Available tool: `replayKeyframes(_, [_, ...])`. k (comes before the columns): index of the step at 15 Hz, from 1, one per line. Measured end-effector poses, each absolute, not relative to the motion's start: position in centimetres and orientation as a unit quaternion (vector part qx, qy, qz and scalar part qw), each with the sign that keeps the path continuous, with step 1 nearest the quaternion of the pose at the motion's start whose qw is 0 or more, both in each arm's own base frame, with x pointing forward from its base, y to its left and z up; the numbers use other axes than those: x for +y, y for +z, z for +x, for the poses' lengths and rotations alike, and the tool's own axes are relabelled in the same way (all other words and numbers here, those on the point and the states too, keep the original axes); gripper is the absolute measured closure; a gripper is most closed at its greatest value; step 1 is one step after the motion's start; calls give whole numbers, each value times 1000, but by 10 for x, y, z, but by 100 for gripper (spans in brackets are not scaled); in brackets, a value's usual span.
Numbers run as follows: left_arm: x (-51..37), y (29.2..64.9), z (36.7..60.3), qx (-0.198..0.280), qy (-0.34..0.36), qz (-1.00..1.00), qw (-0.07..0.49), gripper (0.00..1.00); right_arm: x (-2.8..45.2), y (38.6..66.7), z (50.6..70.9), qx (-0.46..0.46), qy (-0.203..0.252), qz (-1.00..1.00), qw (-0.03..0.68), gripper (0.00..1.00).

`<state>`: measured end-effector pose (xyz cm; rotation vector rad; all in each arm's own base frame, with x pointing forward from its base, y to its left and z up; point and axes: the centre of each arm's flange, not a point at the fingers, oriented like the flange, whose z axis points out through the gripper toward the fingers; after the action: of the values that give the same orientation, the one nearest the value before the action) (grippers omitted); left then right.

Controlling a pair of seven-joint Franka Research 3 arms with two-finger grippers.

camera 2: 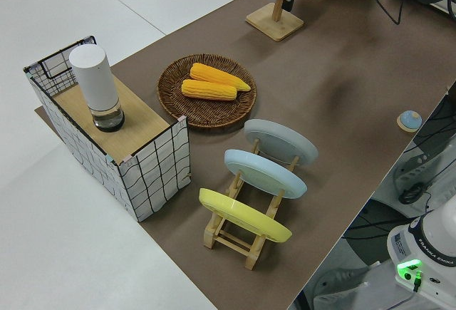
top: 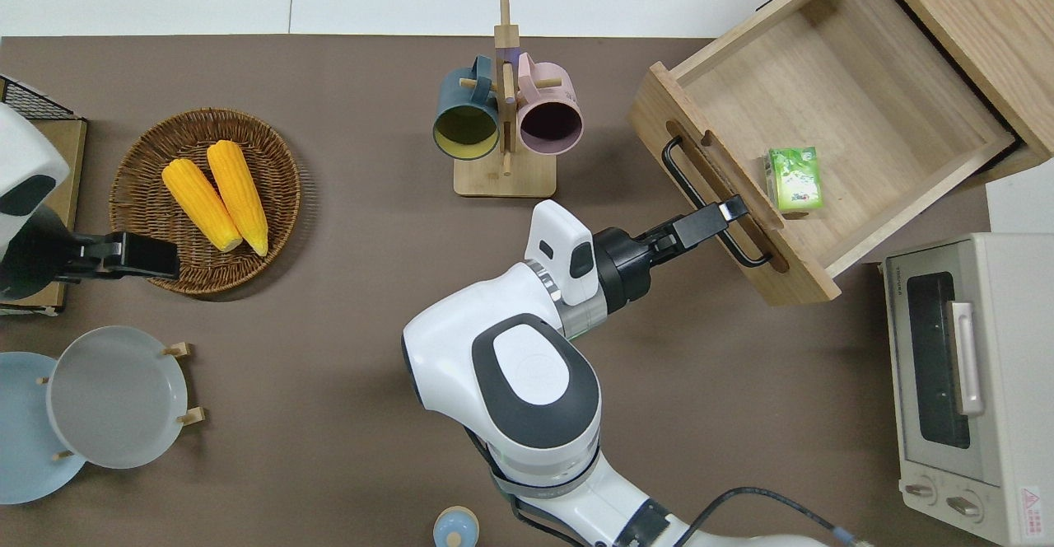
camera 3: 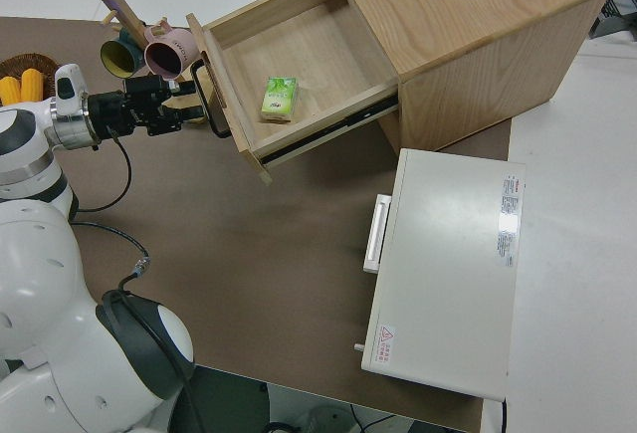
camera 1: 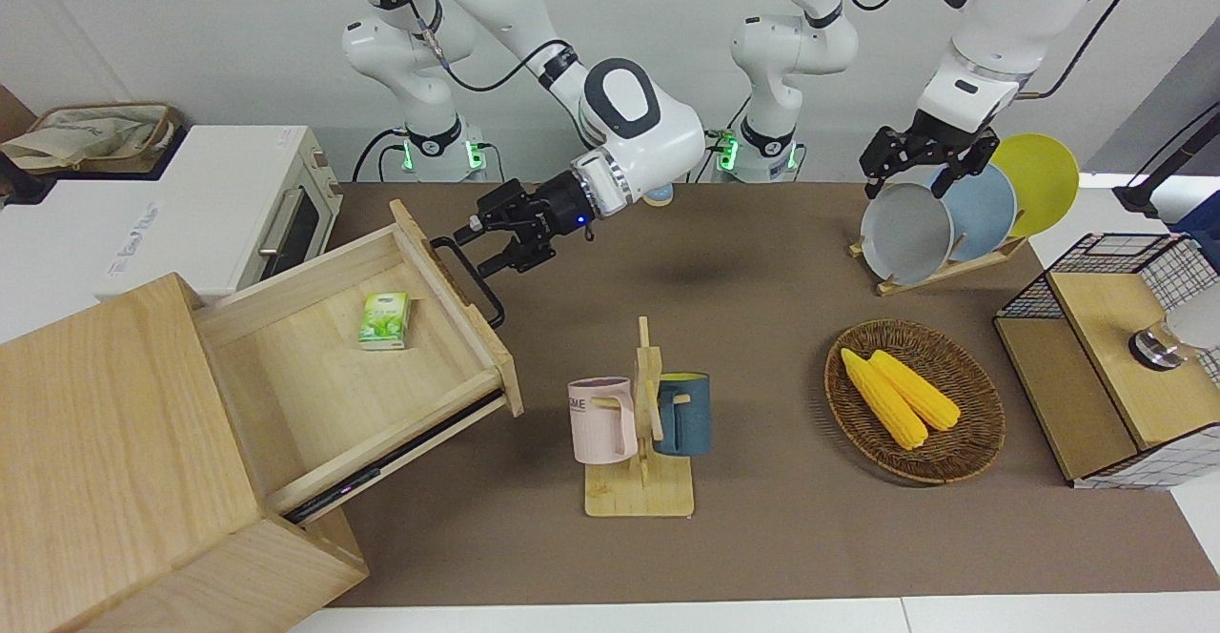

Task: Slide drawer open with right arm

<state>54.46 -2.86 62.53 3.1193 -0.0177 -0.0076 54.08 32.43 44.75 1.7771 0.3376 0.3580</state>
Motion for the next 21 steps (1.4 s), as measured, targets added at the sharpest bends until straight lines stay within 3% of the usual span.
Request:
replayKeyframes(1, [-29,625,545,-6,-2,1000,11,1,324,448,541,145,154,768,605,2])
replayKeyframes(2, [-29,625,545,-6,-2,1000,11,0,324,448,541,145,154,768,605,1])
replayKeyframes(10, [-29,625,545,-6,-2,1000,11,1,328,452,537,146,157,771,600,1])
replayKeyframes(14, [-29,625,545,-6,-2,1000,11,0,337,468,520,144,146,795,572,1])
replayKeyframes(17, [-29,625,545,-6,-2,1000,11,0,339,506,510,152,120,850,490,1])
replayKeyframes(21, [-29,625,545,-6,-2,1000,11,0,300,585,512,158,109,906,378,1])
